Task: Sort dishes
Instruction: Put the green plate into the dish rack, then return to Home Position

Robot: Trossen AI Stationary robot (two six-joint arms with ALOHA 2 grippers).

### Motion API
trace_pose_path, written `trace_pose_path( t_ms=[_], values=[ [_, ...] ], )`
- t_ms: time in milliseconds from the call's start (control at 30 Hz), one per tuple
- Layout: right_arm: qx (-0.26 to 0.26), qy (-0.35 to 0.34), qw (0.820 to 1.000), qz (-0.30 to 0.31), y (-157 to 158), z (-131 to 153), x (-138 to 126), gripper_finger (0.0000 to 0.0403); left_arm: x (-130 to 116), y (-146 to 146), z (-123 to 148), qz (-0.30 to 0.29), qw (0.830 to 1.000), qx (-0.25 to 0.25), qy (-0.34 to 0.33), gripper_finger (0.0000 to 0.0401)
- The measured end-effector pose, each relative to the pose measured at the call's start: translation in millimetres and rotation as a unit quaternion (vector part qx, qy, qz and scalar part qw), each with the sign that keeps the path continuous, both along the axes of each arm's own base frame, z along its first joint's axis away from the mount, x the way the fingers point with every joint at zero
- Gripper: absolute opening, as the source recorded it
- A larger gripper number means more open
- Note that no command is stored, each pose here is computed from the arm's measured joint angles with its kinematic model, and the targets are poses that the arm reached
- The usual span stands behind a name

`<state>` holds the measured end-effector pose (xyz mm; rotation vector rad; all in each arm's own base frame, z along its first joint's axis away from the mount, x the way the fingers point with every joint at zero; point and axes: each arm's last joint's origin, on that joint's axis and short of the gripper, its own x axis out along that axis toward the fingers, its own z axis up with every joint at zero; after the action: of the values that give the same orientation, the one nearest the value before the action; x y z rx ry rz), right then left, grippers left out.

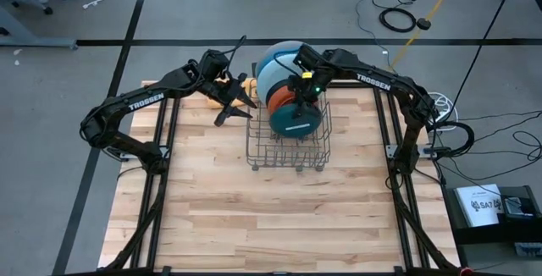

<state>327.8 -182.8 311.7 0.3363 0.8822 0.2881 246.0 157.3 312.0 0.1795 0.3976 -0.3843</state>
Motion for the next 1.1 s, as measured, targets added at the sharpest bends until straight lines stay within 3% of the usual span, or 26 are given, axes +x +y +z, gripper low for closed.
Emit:
trace_pose_path(
  t_ms=[333,700,933,1100],
  values=[
    [-0.08,0.012,0.997,-0.019,9,49,-3,0.0209,-1,0,-1,0.0,1.0,-0.004,0.005,0.0164],
    [-0.088,0.071,0.993,-0.016,26,49,-5,0.0189,-1,0,-1,0.0,1.0,-0.004,0.005,0.0163],
    [-0.15,0.018,0.988,0.011,41,61,4,0.0173,5,1,6,0.026,0.999,-0.032,-0.013,0.0163],
    [-0.199,-0.041,0.979,0.018,54,82,1,0.013,16,-3,13,0.074,0.996,-0.036,-0.027,0.0163]
  ],
)
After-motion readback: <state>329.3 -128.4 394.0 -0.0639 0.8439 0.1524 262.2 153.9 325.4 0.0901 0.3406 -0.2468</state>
